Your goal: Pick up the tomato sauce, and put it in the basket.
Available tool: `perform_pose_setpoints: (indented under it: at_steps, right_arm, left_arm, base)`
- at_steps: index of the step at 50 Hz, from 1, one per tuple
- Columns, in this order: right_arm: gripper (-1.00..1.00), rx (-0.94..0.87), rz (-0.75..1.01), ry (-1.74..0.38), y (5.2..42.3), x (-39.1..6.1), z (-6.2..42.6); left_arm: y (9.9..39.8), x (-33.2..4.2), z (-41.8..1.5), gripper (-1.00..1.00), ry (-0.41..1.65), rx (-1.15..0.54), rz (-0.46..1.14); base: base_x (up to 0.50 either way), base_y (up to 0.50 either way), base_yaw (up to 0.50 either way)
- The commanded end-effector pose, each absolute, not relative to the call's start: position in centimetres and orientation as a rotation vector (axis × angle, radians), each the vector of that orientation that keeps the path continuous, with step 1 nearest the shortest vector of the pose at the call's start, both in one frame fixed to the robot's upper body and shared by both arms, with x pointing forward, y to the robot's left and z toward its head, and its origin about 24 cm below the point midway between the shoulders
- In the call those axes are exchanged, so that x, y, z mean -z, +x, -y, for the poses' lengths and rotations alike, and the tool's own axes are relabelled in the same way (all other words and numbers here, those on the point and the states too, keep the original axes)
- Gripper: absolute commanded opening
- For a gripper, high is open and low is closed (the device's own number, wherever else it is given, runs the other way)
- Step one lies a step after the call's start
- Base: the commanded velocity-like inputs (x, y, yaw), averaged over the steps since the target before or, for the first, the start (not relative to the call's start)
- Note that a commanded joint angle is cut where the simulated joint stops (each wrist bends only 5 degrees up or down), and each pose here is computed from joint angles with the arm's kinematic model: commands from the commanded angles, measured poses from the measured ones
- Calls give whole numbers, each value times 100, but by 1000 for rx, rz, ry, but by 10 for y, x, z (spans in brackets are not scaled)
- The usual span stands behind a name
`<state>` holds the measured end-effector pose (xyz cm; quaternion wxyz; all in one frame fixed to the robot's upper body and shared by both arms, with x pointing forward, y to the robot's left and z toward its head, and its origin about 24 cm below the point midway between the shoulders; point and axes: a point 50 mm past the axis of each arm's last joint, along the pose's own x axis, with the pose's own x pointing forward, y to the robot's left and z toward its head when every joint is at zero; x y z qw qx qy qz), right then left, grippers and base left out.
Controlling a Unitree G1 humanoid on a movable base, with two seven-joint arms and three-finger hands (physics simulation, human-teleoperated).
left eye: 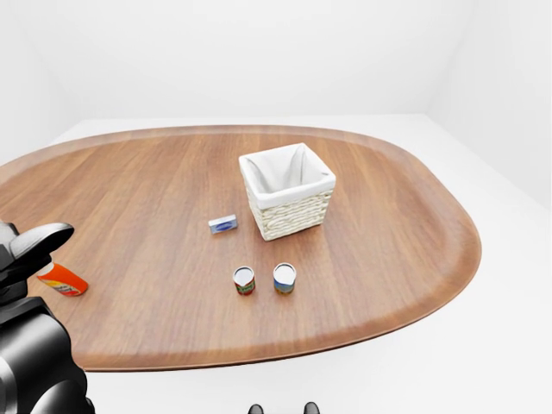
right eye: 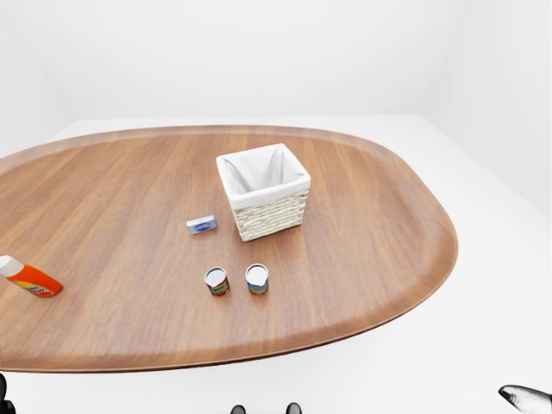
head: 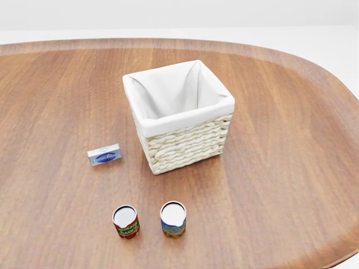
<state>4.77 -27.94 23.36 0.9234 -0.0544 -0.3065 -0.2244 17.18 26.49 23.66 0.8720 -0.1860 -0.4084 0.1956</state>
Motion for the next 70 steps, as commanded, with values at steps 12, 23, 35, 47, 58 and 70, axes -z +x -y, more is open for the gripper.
perform_pose_setpoints:
  at_steps: [12,23,35,47,58,70]
  right_arm:
    - [100,457,629,-109,48,-232,279]
    - [100,456,630,-109,49,-232,278]
    - [100,462,654,-108,45,-233,278]
    - [100,460,655,-107,46,-234,278]
    - [100,460,656,-108,46,-235,278]
    - [100,460,657,-109,46,-234,278]
  left_arm:
    - [172,-235,-265,100,-385,-409,849]
    - [172,-235,-265,100,-385,-410,850]
    - [187,-223,-254,100,-300,-355,781]
    - [198,-213,-237,100,-161,-272,727]
    - [231,-154,-200,100,340,-166,404]
    - [245,-100,-196,100,672,-161,194]
  base:
    - [22,0,0]
    - [22,0,0]
    - [11,0,0]
    - [0,0,0]
    - [0,0,0]
    - [0,0,0]
